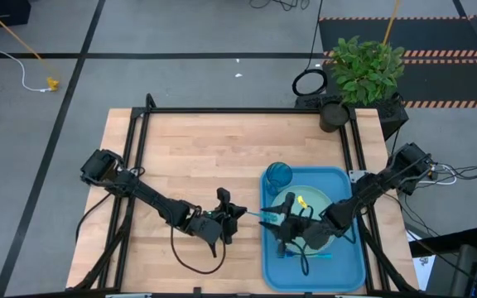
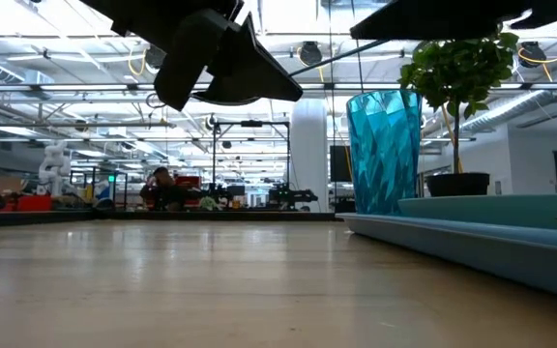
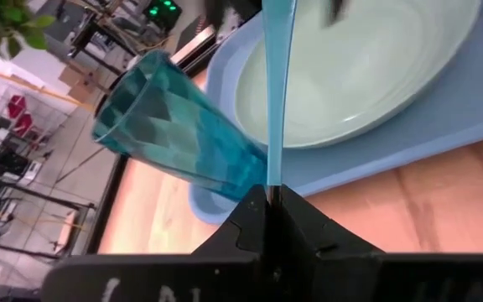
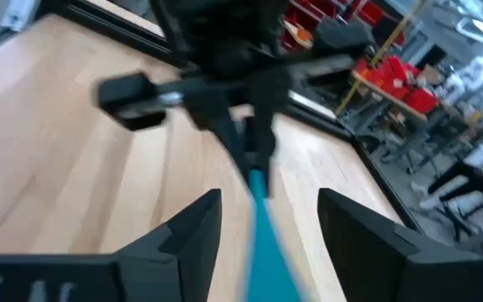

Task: Pick and place plate/cup/fork/spoon on tray
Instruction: Put the blue spoon on the blue serving tray to the left of the blue fork

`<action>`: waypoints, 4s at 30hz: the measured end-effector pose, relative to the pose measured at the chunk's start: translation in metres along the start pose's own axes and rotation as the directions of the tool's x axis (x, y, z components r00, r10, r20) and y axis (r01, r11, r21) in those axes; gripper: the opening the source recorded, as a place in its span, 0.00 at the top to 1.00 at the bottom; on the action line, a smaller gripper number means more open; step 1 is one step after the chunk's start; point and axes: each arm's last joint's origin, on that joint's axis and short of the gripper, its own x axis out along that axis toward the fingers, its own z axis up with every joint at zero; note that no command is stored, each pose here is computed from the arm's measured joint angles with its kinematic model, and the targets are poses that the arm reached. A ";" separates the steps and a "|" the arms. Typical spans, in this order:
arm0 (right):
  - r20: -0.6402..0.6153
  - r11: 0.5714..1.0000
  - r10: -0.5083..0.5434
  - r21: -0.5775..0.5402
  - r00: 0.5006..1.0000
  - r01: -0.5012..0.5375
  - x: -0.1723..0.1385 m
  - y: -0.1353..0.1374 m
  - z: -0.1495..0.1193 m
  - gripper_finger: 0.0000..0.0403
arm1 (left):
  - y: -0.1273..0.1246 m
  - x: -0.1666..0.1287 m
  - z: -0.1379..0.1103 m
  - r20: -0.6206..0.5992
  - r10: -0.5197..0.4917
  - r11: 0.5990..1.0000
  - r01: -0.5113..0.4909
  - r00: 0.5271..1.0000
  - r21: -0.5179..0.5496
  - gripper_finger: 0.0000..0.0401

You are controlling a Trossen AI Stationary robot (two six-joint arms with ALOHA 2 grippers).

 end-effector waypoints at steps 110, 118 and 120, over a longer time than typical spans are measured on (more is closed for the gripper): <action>-0.033 0.734 0.569 0.471 0.822 -0.489 -0.169 0.070 -0.023 0.90 | -0.012 -0.085 0.047 0.311 -0.209 0.822 0.339 0.927 -0.458 0.47; -0.072 0.763 0.546 0.454 0.835 -0.460 -0.170 0.068 -0.035 0.90 | -0.017 -0.087 0.048 0.328 -0.212 0.790 0.359 0.921 -0.498 0.47; -0.081 0.768 0.545 0.449 0.835 -0.457 -0.169 0.068 -0.040 0.90 | -0.018 -0.088 0.048 0.330 -0.214 0.789 0.362 0.919 -0.496 0.47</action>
